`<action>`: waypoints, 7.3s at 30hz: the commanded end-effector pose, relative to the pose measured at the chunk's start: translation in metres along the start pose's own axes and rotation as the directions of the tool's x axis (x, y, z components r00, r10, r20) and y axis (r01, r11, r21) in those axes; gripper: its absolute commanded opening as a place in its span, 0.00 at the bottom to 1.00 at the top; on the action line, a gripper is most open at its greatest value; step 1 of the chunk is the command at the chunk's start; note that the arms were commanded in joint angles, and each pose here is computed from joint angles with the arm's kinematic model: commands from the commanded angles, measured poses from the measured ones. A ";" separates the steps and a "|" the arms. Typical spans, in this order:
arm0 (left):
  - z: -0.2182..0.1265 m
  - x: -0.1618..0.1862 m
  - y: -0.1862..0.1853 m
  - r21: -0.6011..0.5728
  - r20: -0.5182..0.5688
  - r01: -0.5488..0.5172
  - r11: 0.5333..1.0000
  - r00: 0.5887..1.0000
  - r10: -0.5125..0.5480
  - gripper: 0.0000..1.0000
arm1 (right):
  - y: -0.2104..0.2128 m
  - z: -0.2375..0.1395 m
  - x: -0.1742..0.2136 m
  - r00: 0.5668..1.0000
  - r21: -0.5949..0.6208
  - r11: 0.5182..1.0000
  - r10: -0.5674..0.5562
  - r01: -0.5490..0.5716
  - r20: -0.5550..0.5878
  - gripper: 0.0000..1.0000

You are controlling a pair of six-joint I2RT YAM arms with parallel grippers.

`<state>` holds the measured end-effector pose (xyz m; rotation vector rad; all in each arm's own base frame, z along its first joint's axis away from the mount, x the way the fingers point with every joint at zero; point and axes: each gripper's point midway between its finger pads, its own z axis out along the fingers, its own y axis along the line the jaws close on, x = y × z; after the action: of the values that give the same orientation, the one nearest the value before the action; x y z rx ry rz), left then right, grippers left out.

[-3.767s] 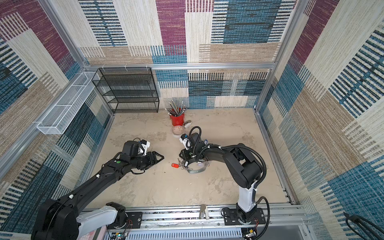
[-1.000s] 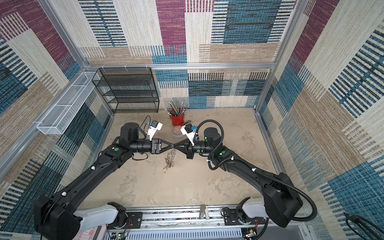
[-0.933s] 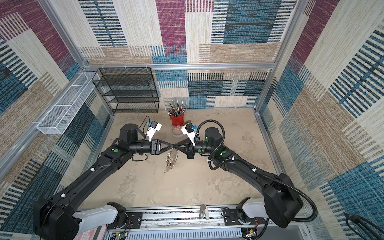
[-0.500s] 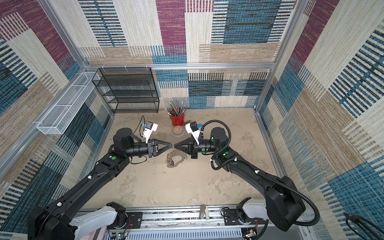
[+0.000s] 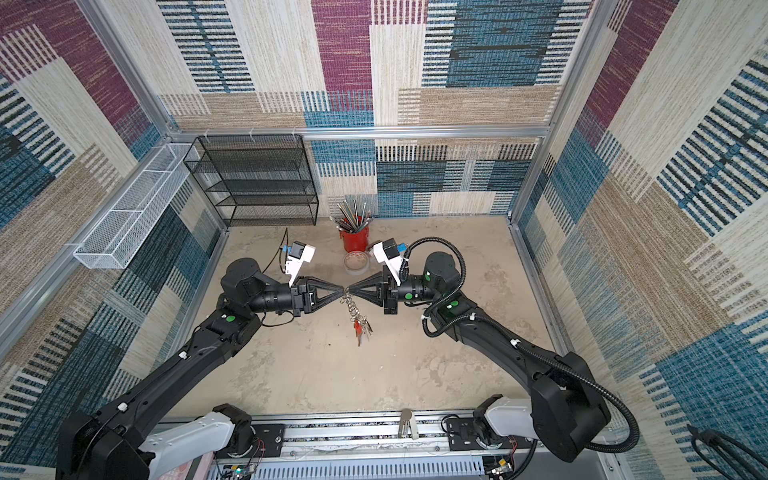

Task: Put the keys on the keyring

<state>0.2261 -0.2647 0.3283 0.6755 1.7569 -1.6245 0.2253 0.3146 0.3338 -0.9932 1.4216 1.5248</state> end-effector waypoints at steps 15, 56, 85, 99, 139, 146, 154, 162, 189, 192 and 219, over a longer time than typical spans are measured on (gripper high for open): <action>0.011 0.003 -0.007 0.031 -0.033 -0.013 0.999 0.999 0.014 0.06 | 0.003 0.003 -0.009 1.000 -0.033 0.999 -0.018 0.018 0.016 0.00; 0.002 0.004 -0.012 -0.170 -0.441 -0.337 0.926 0.867 0.234 0.00 | -0.010 -0.004 -0.001 0.998 0.048 0.997 -0.051 0.053 -0.049 0.48; 0.009 0.009 -0.005 -0.180 -0.452 -0.338 0.924 0.862 0.228 0.00 | -0.005 0.005 0.016 0.996 0.001 0.999 -0.035 0.035 -0.085 0.05; -0.018 -0.006 0.005 -0.338 -0.181 -0.241 0.910 0.965 0.188 0.17 | 0.001 0.004 0.005 0.999 -0.024 0.999 -0.034 0.034 -0.009 0.00; -0.001 0.006 -0.002 -0.095 -0.021 -0.123 0.988 0.992 0.121 0.20 | 0.006 0.007 0.004 0.999 -0.108 0.994 0.035 -0.033 0.020 0.00; 0.002 0.005 -0.001 -0.103 -0.021 -0.116 0.988 0.993 0.114 0.12 | 0.000 0.010 0.008 1.000 -0.088 0.996 0.031 -0.031 0.000 0.00; 0.002 0.004 0.007 -0.146 -0.021 -0.095 0.985 0.995 0.093 0.00 | -0.002 0.012 0.013 0.999 -0.077 0.997 0.028 -0.029 -0.016 0.00; -0.004 0.005 0.012 -0.230 -0.069 -0.101 0.968 0.994 0.087 0.00 | -0.002 0.013 0.010 1.000 -0.071 0.997 0.011 -0.012 -0.027 0.00; -0.011 0.005 -0.002 -0.244 -0.400 -0.295 0.924 0.898 0.181 0.00 | -0.016 0.008 -0.008 0.992 0.039 0.996 -0.072 0.077 -0.103 0.48; -0.006 0.006 0.000 -0.231 -0.420 -0.296 0.927 0.890 0.179 0.00 | -0.017 0.009 -0.003 0.992 0.035 0.997 -0.064 0.068 -0.111 0.47; -0.001 0.008 0.015 -0.265 -0.424 -0.297 0.917 0.890 0.166 0.00 | -0.021 0.017 0.014 0.987 0.018 0.999 -0.043 0.047 -0.155 0.00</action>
<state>0.2311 -0.2592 0.3063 1.0464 2.1222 -1.0343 0.2354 0.3326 0.3111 -1.1647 1.5192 1.4466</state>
